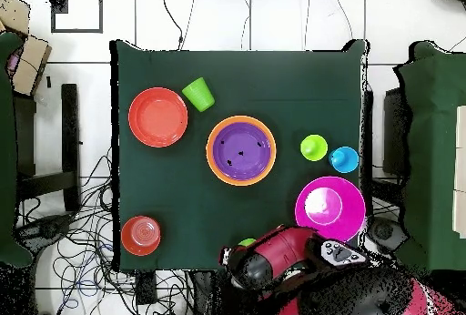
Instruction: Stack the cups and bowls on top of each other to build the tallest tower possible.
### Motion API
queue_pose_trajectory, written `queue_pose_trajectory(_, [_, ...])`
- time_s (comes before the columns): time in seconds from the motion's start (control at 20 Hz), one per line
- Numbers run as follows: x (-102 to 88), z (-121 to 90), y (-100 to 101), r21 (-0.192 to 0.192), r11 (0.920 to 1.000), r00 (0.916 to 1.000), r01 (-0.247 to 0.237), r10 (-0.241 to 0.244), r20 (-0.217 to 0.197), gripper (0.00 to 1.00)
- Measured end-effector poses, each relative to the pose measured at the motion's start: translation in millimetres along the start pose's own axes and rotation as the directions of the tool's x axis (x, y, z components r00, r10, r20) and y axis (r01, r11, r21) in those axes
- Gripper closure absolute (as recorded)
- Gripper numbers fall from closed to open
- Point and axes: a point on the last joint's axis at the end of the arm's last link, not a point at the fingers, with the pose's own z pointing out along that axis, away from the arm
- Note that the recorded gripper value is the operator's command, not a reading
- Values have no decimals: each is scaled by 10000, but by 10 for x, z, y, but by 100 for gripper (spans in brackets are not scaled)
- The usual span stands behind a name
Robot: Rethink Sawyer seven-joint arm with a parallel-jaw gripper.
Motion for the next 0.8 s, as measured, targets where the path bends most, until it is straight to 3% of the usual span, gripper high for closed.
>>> queue_pose_trajectory(0.8, [68, -186, -8, 227, 9996, 9998, 182, -183, 46, 0])
